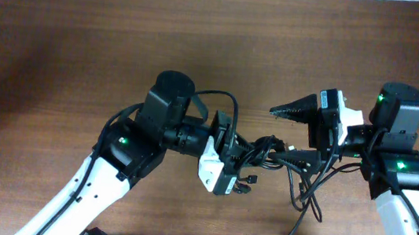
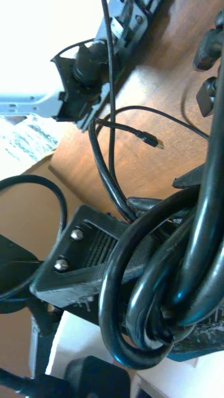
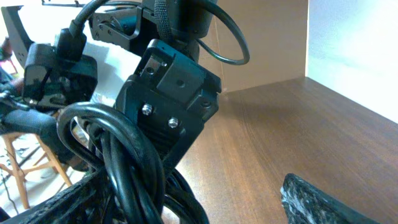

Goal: Untangle cables

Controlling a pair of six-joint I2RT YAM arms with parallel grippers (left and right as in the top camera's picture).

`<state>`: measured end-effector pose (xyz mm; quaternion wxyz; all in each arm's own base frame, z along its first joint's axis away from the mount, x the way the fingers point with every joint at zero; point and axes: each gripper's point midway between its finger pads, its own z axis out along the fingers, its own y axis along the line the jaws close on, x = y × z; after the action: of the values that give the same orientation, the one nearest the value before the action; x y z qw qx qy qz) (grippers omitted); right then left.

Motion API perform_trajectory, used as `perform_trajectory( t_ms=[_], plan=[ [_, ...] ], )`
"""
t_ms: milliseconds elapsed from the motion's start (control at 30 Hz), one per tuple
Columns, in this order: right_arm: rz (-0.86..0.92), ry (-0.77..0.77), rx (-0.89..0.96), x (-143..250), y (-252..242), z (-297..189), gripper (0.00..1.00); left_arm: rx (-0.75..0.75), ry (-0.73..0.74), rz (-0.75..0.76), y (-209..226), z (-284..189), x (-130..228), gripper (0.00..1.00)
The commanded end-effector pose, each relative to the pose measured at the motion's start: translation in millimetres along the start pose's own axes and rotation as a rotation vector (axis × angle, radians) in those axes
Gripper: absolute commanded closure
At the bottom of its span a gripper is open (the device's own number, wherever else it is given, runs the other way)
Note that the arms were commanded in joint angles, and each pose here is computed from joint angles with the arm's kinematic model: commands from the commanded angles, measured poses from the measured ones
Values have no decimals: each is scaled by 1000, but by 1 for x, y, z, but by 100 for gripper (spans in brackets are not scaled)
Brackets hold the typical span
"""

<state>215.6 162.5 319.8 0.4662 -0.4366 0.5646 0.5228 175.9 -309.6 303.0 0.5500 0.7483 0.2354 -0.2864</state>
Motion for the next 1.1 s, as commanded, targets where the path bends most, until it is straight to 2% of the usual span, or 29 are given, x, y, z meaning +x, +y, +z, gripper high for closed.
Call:
perform_trajectory(
  t_ms=[0, 133, 367, 433, 500, 533, 600, 633, 700, 733, 767, 967, 1000, 1033, 1067],
  plan=[
    [18, -3, -15, -1, 4, 1, 11, -31, 67, 25, 7, -1, 8, 100],
    [34, -3, -15, 0, 4, 1, 9, -65, 165, 25, 13, -3, 24, 100],
    [19, 6, -64, 1, 13, 11, 10, -58, 64, 69, 15, -1, 6, 100],
    [-26, 21, -81, 4, 17, 18, 27, -52, 49, 70, 15, -1, 3, 100],
    [-29, 34, -64, 6, 14, 19, 37, -51, 53, 65, 14, -1, 4, 100],
    [-34, 35, -59, 6, 13, 19, 38, -46, 55, 57, 12, -1, 5, 100],
    [-41, 49, -31, 8, 8, 19, 49, -26, 62, 21, 6, -1, 7, 100],
    [-41, 53, -22, 8, 6, 19, 62, -17, 66, 4, 3, -1, 8, 100],
    [-41, 53, -22, 8, 6, 19, 70, -15, 70, -3, 2, -1, 9, 100],
    [-41, 53, -22, 8, 6, 19, 78, -18, 87, -6, 2, -1, 12, 100],
    [-41, 53, -22, 8, 6, 19, 96, -20, 105, -13, 2, -1, 15, 100],
    [-41, 55, -19, 9, 5, 19, 96, -12, 112, -27, -1, -2, 17, 100],
    [-41, 55, -19, 9, 5, 19, 96, -12, 112, -28, -1, -2, 17, 96],
    [-41, 55, -19, 9, 5, 19, 96, -13, 114, -28, -1, -2, 17, 1],
    [-41, 55, -19, 9, 5, 19, 96, -16, 128, -38, -1, -2, 20, 1]
  ],
)
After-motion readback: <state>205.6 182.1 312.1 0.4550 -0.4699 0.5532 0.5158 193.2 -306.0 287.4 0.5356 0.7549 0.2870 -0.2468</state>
